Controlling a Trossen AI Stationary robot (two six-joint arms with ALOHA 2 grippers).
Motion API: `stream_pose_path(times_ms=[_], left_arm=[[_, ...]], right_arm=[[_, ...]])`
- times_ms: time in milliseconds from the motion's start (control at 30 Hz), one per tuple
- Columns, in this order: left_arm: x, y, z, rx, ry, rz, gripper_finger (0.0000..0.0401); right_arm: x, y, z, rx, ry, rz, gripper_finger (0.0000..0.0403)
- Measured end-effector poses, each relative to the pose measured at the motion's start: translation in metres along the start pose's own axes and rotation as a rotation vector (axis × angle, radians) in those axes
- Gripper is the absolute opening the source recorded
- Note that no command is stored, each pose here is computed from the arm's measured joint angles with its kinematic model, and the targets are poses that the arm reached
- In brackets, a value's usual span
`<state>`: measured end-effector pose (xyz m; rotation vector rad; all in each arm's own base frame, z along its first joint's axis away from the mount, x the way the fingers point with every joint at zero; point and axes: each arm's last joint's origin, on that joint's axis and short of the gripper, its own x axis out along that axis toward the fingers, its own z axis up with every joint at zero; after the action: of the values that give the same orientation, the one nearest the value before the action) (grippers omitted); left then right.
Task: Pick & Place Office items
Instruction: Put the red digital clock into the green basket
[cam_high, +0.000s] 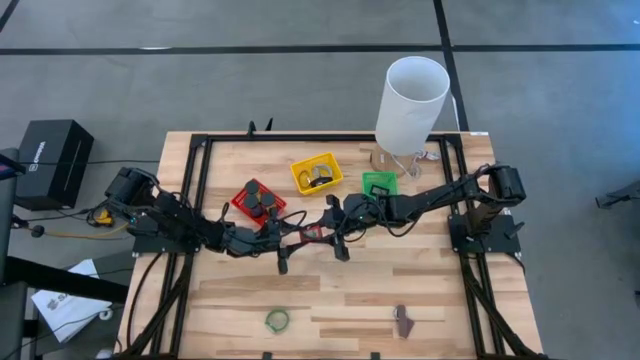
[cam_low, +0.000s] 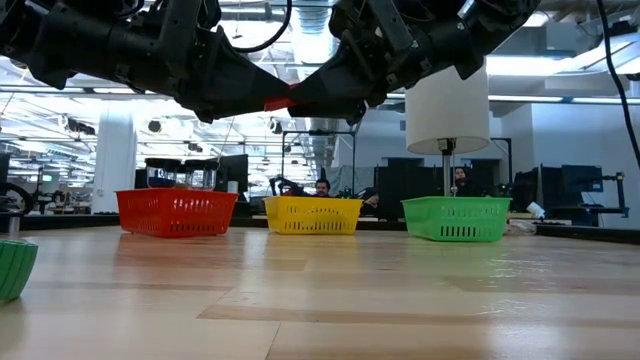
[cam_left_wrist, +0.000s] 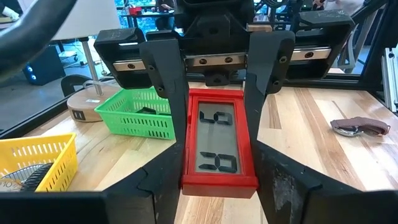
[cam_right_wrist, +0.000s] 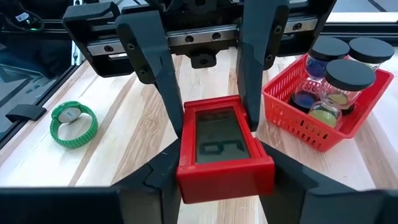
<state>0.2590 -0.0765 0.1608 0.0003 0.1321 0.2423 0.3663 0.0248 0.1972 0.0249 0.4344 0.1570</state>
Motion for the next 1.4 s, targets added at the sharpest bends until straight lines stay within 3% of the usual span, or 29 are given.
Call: stream_pose_path(times_ms=[233, 467, 733, 900, 1167, 1400], left_arm=[[0.0, 0.0, 0.0, 0.003, 0.002, -0.001, 0.0153], [0.0, 0.0, 0.0, 0.002, 0.001, -0.005, 0.0172], [0.0, 0.0, 0.0, -0.041, 0.002, -0.004, 0.0155], [0.0, 0.0, 0.0, -0.042, 0.001, -0.003, 0.017], [0.0, 0.0, 0.0, -0.044, -0.001, 0.0, 0.0154], [0.0, 0.0, 0.002, -0.057, -0.021, -0.001, 0.0169]], right_arm=[[0.0, 0.0, -0.001, 0.001, 0.007, -0.001, 0.019], [0.0, -0.001, 0.0, -0.011, 0.005, -0.002, 0.0244], [-0.011, 0.004, 0.012, -0.124, -0.027, 0.002, 0.0248], [-0.017, 0.007, 0.015, -0.133, -0.024, -0.019, 0.0248], [-0.017, 0.005, 0.014, -0.165, -0.005, -0.063, 0.0248], [-0.016, 0.005, 0.013, -0.164, -0.001, -0.07, 0.0248]])
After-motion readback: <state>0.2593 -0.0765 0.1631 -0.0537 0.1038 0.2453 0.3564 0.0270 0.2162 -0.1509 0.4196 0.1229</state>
